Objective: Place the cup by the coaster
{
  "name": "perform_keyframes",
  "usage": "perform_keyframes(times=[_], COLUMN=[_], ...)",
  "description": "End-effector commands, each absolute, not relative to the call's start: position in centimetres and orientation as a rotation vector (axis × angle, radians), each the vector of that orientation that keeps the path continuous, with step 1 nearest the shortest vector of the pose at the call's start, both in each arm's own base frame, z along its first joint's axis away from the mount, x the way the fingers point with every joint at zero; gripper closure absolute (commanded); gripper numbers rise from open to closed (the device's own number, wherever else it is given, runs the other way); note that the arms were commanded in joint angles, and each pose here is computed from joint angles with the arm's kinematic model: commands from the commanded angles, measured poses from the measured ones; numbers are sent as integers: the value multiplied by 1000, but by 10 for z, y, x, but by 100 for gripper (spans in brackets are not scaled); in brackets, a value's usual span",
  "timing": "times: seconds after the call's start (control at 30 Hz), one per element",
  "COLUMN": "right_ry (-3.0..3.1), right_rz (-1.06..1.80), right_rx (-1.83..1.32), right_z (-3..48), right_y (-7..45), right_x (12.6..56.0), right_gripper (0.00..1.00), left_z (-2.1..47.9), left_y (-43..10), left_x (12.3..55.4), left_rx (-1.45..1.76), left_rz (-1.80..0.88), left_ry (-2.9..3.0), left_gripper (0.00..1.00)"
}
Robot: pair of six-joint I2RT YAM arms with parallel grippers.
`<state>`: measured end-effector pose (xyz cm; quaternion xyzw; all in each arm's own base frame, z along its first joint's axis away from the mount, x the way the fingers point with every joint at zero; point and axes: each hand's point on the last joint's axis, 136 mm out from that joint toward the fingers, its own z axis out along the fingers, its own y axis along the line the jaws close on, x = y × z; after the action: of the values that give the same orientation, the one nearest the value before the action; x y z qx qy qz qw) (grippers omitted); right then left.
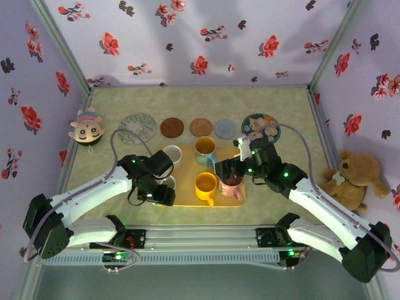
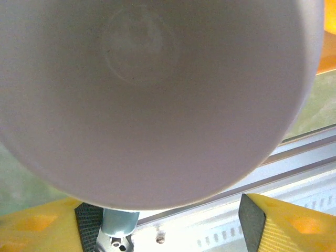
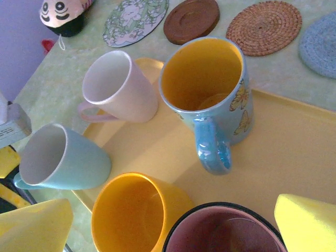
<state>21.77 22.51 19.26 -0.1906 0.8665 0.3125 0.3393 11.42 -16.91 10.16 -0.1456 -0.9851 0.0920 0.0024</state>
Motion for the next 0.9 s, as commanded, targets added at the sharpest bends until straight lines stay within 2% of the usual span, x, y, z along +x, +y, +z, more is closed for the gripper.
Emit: perform_keyframes(times=[0.0,0.23,0.87], right_ry=[2245,2280,2303], right_rz=[794,761,714], right_rx=[-462,-433,-401], right_z=[195,188,185], right_y=[226,223,221], right_x=[225,228,237], right_gripper=[0,0,0], left_z=[102,96,88], left_y=[-167,-171,-166], left_x=[117,117,133], left_rx=[-456,-416,-402], left_rz=[296,321,214], left_ry=[-3106,-3106,-3171], left_gripper=[30,43,43])
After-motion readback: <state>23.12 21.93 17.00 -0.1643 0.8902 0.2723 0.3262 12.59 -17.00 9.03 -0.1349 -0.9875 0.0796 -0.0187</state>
